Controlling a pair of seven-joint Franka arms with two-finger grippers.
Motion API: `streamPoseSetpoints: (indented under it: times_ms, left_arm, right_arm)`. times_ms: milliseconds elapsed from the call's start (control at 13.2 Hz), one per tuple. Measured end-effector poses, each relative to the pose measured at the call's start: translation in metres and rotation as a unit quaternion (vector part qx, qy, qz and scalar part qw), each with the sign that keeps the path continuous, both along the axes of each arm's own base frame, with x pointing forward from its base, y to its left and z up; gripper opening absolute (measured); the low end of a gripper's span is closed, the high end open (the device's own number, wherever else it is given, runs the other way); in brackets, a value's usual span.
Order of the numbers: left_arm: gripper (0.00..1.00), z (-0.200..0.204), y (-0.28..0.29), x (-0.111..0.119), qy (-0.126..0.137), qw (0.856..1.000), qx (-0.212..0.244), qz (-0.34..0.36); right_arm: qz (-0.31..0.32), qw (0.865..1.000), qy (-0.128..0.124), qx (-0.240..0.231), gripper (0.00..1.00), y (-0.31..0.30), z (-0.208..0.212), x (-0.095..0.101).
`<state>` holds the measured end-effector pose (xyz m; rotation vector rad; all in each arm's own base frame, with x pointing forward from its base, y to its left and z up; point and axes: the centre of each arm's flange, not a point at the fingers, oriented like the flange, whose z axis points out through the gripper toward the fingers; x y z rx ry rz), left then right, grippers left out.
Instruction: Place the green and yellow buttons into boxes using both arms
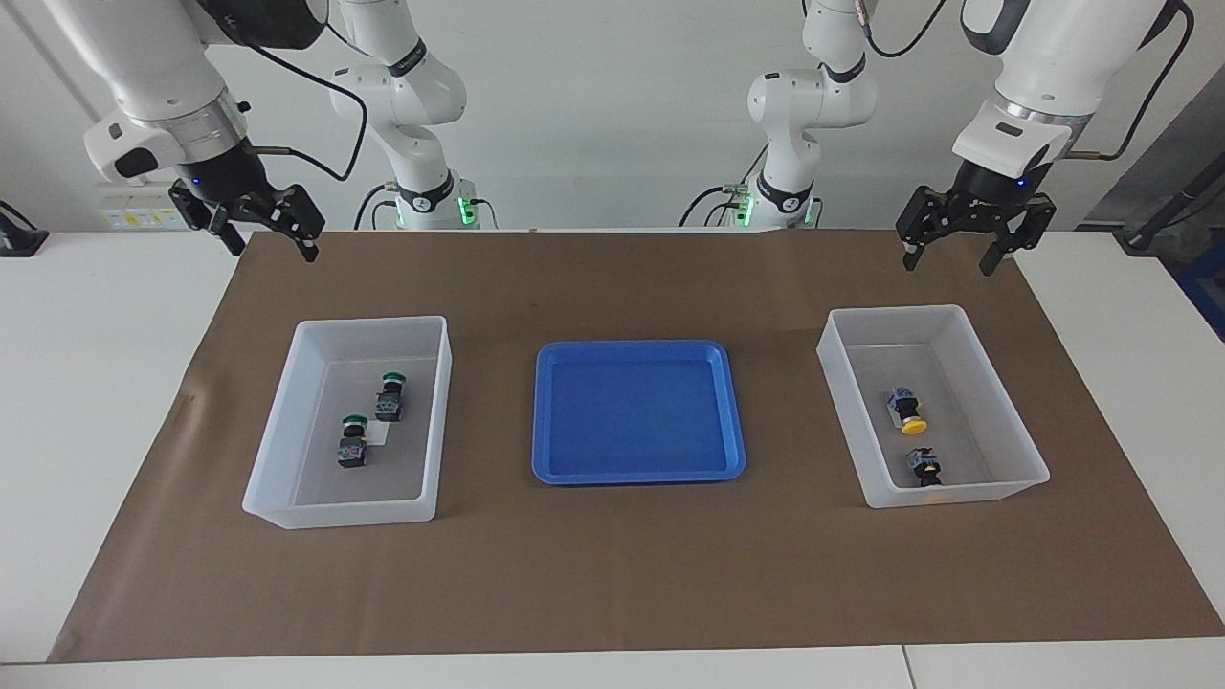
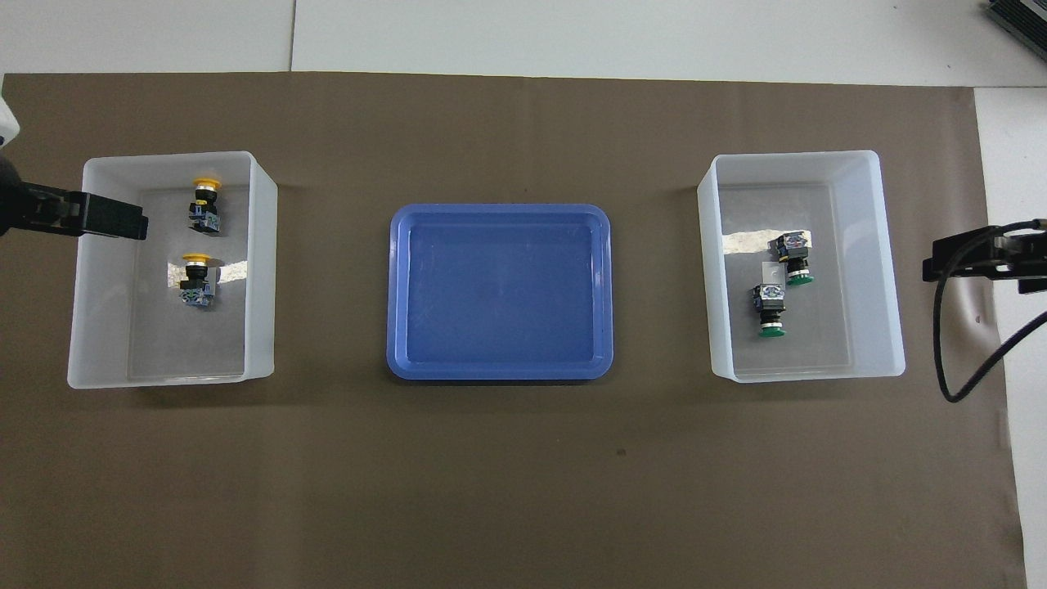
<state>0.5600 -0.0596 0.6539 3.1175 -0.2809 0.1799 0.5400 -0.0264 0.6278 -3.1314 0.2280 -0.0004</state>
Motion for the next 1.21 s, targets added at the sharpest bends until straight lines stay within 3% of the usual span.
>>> streamPoseSetpoints:
  times_ms: [379,1214]
  left_arm:
    - [1.00,-0.018,0.005,-0.018,0.063,0.998,0.007,0.002]
    - [1.00,-0.017,0.009,-0.021,0.059,0.998,0.006,0.006]
  right_arm:
    - [0.000,1.000,0.000,0.000,1.00,0.000,0.000,0.000]
    - [0.000,1.000,0.000,0.000,1.00,0.000,0.000,0.000]
